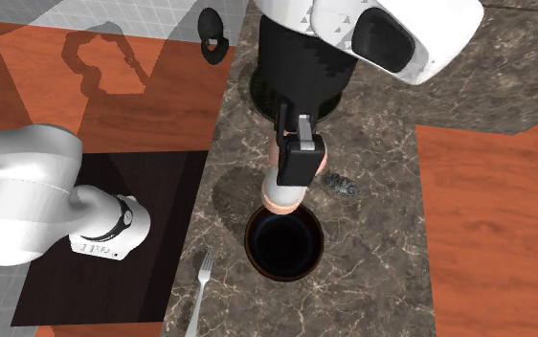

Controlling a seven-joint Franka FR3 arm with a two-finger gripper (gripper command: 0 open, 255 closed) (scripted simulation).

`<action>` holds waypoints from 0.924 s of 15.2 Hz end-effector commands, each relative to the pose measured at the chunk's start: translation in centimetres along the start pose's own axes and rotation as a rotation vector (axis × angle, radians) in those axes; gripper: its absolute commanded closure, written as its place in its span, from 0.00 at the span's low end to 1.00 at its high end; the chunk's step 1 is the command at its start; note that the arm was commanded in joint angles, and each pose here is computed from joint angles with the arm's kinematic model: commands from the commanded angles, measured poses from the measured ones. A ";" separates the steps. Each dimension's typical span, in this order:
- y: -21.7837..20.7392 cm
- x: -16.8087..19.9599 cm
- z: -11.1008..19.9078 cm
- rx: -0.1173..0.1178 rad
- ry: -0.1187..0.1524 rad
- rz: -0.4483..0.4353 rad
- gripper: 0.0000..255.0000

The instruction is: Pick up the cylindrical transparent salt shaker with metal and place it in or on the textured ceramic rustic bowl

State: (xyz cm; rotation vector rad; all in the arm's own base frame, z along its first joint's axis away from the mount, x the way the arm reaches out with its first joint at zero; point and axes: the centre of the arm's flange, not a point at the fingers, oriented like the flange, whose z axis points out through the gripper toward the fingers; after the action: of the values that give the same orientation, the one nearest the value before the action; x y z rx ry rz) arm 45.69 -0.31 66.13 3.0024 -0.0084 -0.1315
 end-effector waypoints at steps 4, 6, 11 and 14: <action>5.6 -0.5 -1.2 0.000 0.000 -0.001 1.00; 5.4 -0.4 -0.1 0.000 0.000 -0.001 1.00; 5.1 -0.2 2.5 0.000 0.000 -0.001 1.00; 4.9 -0.1 4.1 0.000 0.000 -0.001 1.00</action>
State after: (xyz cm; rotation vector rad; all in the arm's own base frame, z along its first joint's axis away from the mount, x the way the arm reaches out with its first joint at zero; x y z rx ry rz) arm 45.28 -5.68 63.25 3.0021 -0.0067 -0.1334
